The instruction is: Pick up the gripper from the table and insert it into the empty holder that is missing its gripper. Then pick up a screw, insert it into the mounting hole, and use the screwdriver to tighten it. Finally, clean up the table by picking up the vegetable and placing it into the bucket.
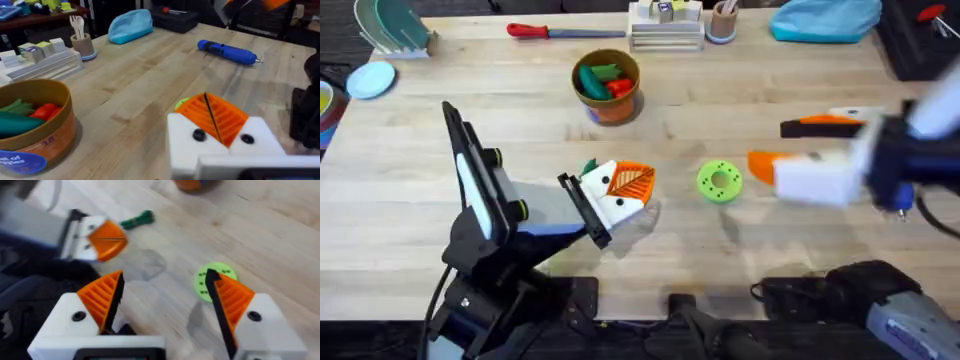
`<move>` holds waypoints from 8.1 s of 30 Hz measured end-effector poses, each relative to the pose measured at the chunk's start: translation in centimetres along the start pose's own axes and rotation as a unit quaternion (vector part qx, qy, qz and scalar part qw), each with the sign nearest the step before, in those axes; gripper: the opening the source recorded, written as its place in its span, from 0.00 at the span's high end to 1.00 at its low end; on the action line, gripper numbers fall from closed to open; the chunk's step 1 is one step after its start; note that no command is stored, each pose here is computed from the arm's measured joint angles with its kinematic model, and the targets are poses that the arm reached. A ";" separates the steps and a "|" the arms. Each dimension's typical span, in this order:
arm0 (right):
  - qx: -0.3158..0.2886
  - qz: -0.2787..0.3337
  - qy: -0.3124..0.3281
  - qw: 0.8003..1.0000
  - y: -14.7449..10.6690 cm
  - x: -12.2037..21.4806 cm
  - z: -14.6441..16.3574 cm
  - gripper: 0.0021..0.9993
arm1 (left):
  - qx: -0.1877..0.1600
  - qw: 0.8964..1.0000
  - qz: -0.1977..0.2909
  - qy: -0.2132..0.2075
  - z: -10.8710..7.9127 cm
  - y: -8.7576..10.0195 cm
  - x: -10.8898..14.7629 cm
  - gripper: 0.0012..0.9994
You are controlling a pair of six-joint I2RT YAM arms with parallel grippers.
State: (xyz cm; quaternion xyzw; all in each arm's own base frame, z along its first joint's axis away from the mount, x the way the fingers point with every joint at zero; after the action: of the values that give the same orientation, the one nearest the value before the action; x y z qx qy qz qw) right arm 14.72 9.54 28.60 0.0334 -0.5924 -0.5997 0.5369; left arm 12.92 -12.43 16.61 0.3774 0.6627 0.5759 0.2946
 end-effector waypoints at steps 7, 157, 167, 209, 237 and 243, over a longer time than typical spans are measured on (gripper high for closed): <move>-0.102 0.111 -0.125 0.981 1.8 -2.9 -7.6 0.01 | 0.000 1.000 0.000 0.000 0.0 0.0 0.0 0.99; -0.258 0.357 -0.281 0.853 -14.0 2.4 -35.1 0.06 | 0.000 1.000 -0.002 0.017 0.4 0.1 0.0 0.99; -0.255 0.365 -0.285 0.849 -14.1 2.6 -35.0 0.56 | 0.000 1.000 -0.003 0.025 0.6 0.1 0.0 0.99; -0.267 0.170 -0.401 0.860 -1.9 9.0 -28.3 0.77 | 0.000 1.000 -0.004 0.027 0.6 0.1 0.0 0.99; -0.037 -0.076 -0.389 0.917 6.5 11.0 -11.4 0.80 | 0.000 1.000 -0.004 0.027 0.6 0.1 0.0 0.99; 0.032 -0.200 -0.341 0.918 4.9 8.0 -9.1 0.81 | 0.000 1.000 -0.004 0.027 0.6 0.1 0.0 0.99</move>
State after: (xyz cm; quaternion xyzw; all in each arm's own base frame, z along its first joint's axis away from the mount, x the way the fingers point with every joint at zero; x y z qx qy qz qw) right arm 20.46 -0.70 34.28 -0.0383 -0.7395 -0.6502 0.1699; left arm 13.41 -12.09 16.60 0.3594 0.6717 0.5847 0.2790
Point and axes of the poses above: each hand's point on the last joint's axis, 136 mm out from that joint toward the fingers, its own x axis back along the fingers, its own z axis along the line the jaws close on, y = z × x, the point moved 6 cm from there along x, back along the fingers, and after that the axes turned 6 degrees about x, right-handed, at the moved point
